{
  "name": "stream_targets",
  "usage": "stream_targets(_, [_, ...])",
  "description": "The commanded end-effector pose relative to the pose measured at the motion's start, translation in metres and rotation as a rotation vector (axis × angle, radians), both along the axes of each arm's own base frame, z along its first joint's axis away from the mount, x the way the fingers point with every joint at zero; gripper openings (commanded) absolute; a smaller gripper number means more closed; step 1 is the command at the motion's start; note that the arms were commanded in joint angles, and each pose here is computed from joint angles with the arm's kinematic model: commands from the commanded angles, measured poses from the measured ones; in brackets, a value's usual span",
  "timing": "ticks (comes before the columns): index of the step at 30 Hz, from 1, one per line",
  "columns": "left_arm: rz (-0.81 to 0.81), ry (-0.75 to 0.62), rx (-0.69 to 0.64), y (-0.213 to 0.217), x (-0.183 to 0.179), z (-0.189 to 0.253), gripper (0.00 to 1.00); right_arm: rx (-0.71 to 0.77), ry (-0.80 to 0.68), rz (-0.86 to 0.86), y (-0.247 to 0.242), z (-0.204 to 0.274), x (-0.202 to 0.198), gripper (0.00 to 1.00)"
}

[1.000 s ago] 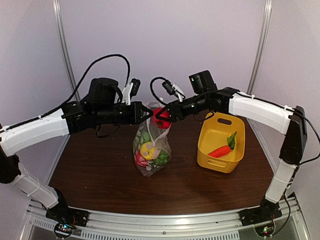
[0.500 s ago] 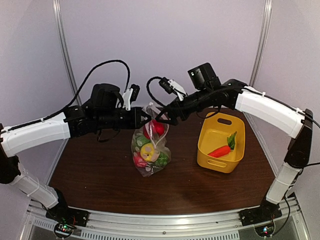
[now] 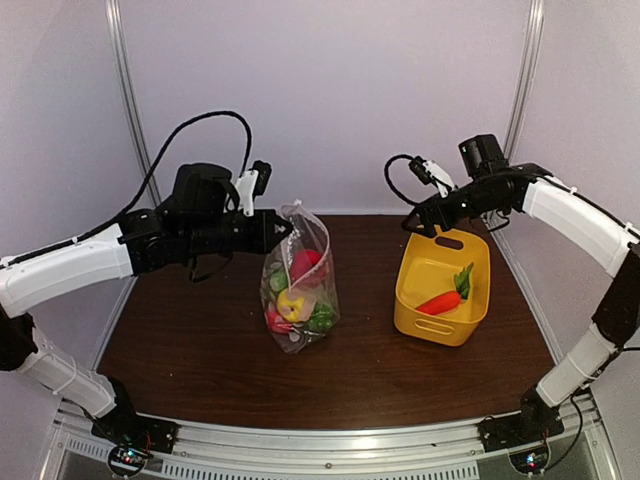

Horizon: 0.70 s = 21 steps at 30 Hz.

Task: Place the food in the zip-top bag and seal the zipper
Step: Pick up the fake vegetable from the bin.

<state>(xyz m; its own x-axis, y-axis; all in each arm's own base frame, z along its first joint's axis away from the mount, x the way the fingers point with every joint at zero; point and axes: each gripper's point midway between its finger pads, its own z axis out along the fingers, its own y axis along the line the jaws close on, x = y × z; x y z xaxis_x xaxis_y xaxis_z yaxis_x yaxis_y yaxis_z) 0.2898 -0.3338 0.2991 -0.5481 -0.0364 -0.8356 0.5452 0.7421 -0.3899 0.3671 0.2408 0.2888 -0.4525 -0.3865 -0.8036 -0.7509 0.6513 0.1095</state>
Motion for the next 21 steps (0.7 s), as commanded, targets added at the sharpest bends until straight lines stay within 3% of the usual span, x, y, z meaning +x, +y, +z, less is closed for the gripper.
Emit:
stream_targets(1, [-0.068,-0.009,-0.010,-0.017,0.000,-0.002,0.00,-0.154,0.149,-0.126,-0.067,-0.066,0.014,0.84])
stream_targets(4, [-0.063,-0.005,-0.022,-0.020,0.002,-0.005,0.00,-0.163,0.285,-0.220,-0.097,-0.098,0.017,0.79])
stream_targets(12, [-0.064,-0.016,-0.035,-0.020,0.002,0.001,0.00,-0.256,0.371,-0.318,-0.121,-0.159,0.005,0.71])
stream_targets(16, [-0.063,-0.013,-0.030,-0.015,-0.001,-0.002,0.00,-0.308,0.342,-0.142,-0.114,-0.169,-0.008,0.68])
stream_targets(21, [-0.061,-0.009,-0.030,-0.014,-0.002,-0.005,0.00,-0.466,0.094,0.269,-0.110,-0.162,-0.025,0.67])
